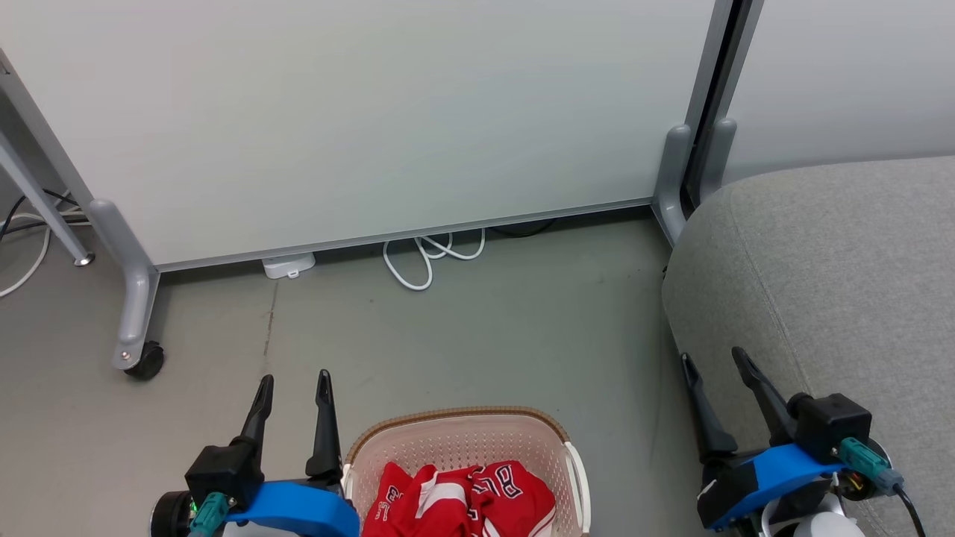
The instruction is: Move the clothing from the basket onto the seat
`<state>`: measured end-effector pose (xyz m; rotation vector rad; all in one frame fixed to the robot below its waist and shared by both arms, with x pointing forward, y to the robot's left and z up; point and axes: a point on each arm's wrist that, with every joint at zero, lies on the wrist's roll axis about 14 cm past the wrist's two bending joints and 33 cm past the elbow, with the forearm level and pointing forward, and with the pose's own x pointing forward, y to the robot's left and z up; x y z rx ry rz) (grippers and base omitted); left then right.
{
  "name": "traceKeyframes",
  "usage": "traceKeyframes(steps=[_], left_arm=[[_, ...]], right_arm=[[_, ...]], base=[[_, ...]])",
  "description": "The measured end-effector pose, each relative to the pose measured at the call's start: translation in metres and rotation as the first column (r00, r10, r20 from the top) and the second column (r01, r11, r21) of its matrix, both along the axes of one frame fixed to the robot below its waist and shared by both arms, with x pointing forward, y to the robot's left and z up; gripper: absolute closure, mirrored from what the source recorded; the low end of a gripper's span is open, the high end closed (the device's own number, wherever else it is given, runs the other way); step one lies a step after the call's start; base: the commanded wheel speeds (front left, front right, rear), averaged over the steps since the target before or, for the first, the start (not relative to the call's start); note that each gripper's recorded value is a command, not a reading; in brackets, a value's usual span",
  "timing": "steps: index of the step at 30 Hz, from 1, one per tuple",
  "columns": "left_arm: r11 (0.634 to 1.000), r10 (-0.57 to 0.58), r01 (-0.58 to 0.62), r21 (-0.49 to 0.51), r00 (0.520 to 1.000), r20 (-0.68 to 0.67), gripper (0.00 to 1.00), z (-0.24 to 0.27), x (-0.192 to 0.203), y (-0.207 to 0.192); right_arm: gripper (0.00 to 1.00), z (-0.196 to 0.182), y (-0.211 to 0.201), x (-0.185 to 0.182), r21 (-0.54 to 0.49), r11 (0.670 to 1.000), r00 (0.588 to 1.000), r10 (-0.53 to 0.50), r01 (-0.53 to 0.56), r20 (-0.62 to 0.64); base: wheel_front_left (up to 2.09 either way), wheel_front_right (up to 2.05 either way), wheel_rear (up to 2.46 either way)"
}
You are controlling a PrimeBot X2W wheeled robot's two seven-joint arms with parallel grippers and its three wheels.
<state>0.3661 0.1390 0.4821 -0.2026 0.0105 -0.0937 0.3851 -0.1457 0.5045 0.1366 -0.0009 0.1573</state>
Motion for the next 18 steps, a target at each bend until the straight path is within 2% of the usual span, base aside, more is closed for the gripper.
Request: traceKeyframes(steps=[11, 18], left_arm=[[1.0, 0.0, 0.0, -0.008, 1.0, -0.006, 0.0, -0.002, 0.001, 0.0], [0.999, -0.037, 0.038, 0.003, 0.994, -0.099, 0.0, -0.028, 0.012, -0.009]], right_arm=[[0.0, -0.001, 0.002, 0.001, 0.005, 1.0, 1.0, 0.006, -0.006, -0.005], [0.0, 0.006, 0.009, 0.019, 0.002, 1.0, 0.999, 0.027, -0.027, 0.018]], base=[[0.0, 0.0, 0.0], [0.0, 0.0, 0.0]])
